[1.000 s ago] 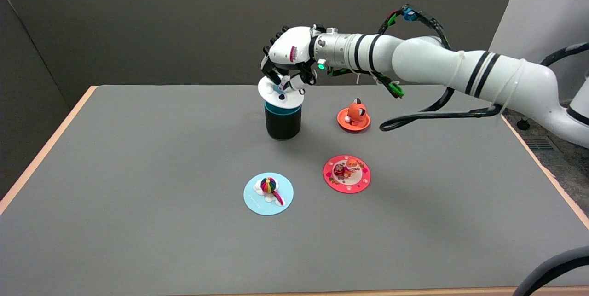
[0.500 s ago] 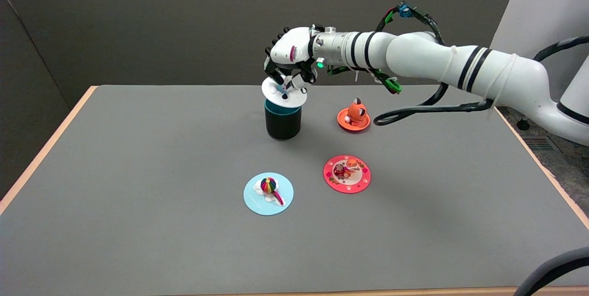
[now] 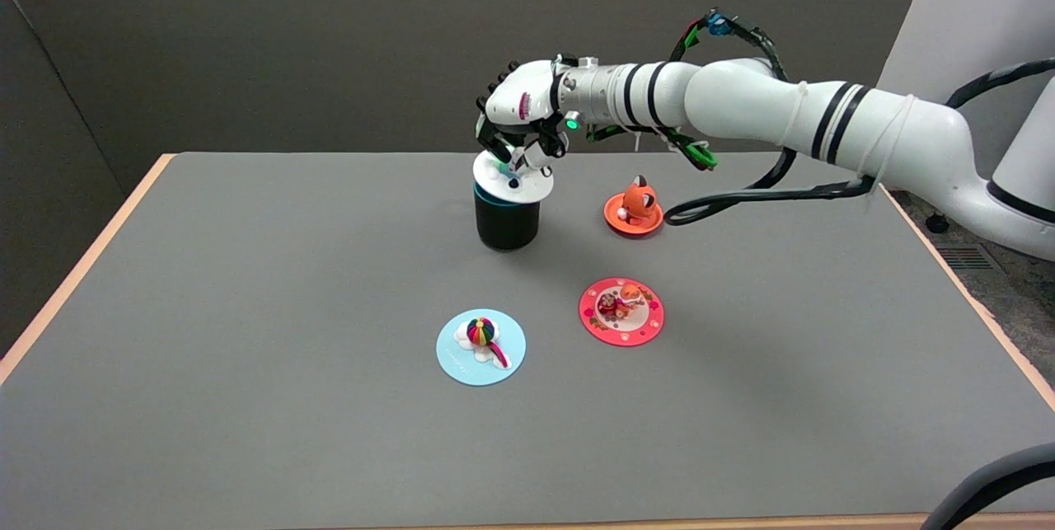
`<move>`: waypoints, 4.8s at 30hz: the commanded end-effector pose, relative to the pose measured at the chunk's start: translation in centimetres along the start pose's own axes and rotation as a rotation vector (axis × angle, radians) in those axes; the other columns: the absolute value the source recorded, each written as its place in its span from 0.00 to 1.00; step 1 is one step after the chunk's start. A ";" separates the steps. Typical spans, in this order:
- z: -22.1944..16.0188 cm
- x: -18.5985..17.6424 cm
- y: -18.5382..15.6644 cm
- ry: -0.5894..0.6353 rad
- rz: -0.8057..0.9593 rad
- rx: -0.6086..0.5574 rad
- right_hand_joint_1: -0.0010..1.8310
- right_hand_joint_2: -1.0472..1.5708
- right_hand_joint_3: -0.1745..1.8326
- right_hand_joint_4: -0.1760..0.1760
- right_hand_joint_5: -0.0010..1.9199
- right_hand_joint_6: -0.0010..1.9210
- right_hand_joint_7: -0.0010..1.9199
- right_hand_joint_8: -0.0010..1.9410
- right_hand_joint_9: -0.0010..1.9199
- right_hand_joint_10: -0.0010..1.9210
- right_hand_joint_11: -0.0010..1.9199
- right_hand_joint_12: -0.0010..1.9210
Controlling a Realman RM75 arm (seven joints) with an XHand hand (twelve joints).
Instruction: Place the white cup lid onto the cup.
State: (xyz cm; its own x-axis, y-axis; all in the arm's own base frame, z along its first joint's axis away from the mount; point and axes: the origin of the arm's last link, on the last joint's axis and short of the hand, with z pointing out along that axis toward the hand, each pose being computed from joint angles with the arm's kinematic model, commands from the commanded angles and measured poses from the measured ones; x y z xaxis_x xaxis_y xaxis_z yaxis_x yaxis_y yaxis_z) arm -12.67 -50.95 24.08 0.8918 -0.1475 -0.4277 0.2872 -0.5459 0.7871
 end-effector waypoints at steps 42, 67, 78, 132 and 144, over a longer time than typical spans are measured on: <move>2.7 1.0 0.2 -0.070 0.024 -0.012 0.61 0.86 0.18 0.56 0.36 0.74 0.34 0.82 0.29 0.62 0.20 0.67; 2.8 -0.6 0.1 -0.104 0.061 -0.006 0.60 0.86 0.18 0.57 0.36 0.74 0.33 0.82 0.29 0.62 0.20 0.67; 2.7 -1.1 0.3 -0.111 0.078 -0.009 0.60 0.87 0.17 0.57 0.36 0.75 0.33 0.82 0.29 0.62 0.20 0.67; 0.6 4.0 0.9 0.120 0.012 -0.052 0.49 0.61 0.59 0.25 0.39 0.13 0.34 0.10 0.33 0.11 0.16 0.46; -8.2 0.3 4.7 0.258 0.109 -0.184 0.49 0.62 0.56 0.29 0.41 0.15 0.40 0.10 0.38 0.11 0.18 0.50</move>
State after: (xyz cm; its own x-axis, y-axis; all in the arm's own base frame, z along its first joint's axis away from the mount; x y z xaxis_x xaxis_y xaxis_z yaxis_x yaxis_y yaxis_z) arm -10.16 -52.17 23.09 0.9355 -0.0928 -0.3408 0.2495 -0.5095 0.8235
